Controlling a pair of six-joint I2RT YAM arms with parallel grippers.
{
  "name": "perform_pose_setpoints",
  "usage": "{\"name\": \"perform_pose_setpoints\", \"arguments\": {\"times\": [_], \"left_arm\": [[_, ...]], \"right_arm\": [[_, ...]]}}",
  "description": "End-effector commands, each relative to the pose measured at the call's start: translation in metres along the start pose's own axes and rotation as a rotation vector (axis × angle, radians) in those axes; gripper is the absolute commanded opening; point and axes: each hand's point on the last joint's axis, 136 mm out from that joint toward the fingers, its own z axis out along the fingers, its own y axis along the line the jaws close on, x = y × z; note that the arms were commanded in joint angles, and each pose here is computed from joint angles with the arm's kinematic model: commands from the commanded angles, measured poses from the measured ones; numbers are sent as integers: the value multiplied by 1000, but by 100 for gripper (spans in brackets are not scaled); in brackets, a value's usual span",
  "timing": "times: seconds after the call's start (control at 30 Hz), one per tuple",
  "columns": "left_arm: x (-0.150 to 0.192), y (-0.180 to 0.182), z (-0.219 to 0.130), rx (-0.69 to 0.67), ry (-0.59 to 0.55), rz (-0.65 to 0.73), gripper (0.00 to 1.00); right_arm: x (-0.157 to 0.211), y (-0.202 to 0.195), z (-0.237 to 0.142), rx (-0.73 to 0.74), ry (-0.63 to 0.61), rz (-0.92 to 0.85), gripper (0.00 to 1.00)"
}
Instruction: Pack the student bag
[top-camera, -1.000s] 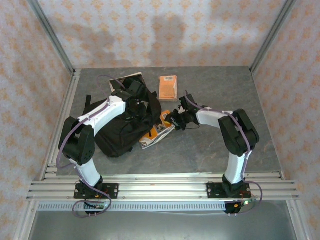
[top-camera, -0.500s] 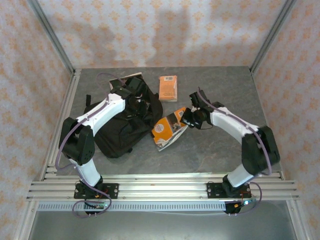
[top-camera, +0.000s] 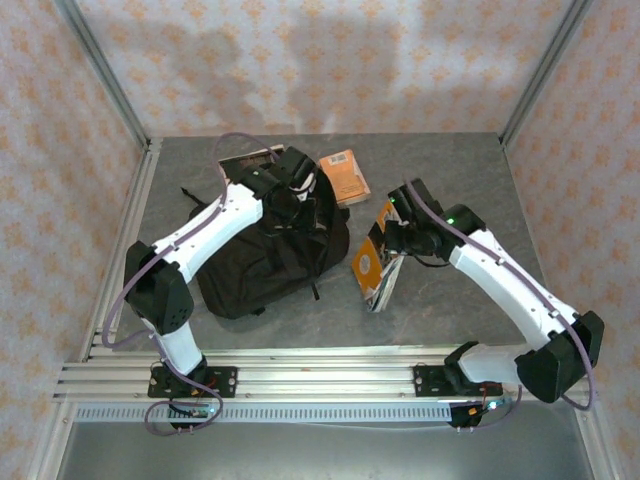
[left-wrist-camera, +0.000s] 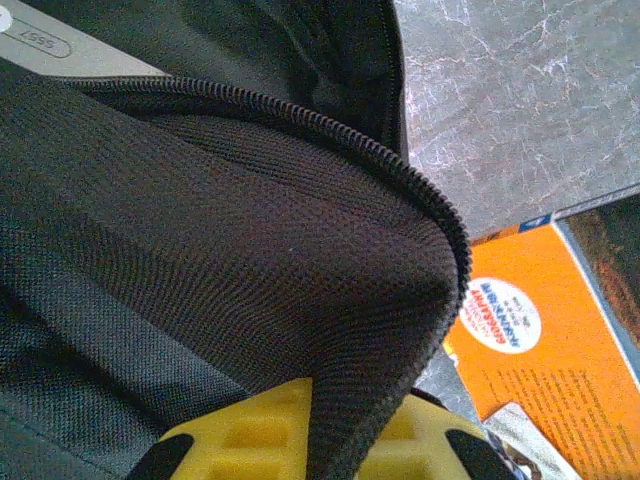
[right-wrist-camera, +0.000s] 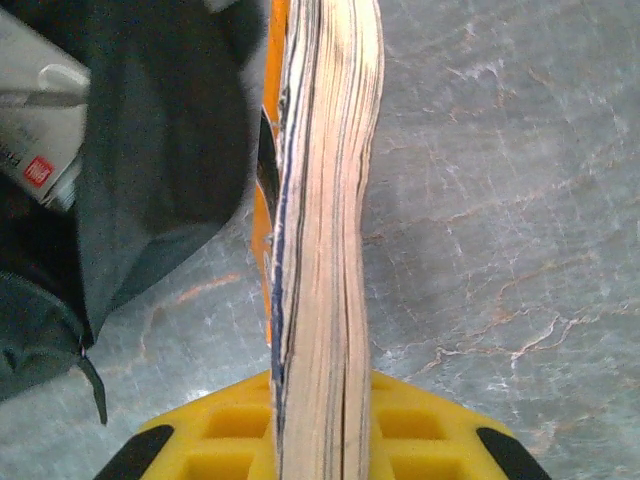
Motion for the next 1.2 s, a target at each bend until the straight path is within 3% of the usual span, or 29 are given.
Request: {"name": "perform_pose_setpoints", "arguments": {"times": [0.0, 0.1, 0.2, 0.33, 0.63, 0.87, 1.17], "left_arm": [[5, -1, -8, 19, 7, -4, 0], [6, 0, -16, 19, -6, -1, 0], [4, 2, -33, 17, -37, 6, 0], [2, -8, -68, 77, -109, 17, 0], [-4, -28, -125, 179, -219, 69, 0], [-15, -43, -142, 252, -242, 93, 0], [-33, -42, -155, 295, -299, 21, 0]], "right_arm": [[13, -15, -9, 116, 13, -144, 0], [18, -13, -12, 121, -4, -164, 0], [1, -19, -29, 144, -99, -131, 0], [-26, -10, -75, 48, -282, -65, 0], [-79, 25, -145, -198, -546, 52, 0], [-83, 74, -118, -512, -430, 213, 0], [-55, 77, -66, -615, -301, 403, 0]]}}
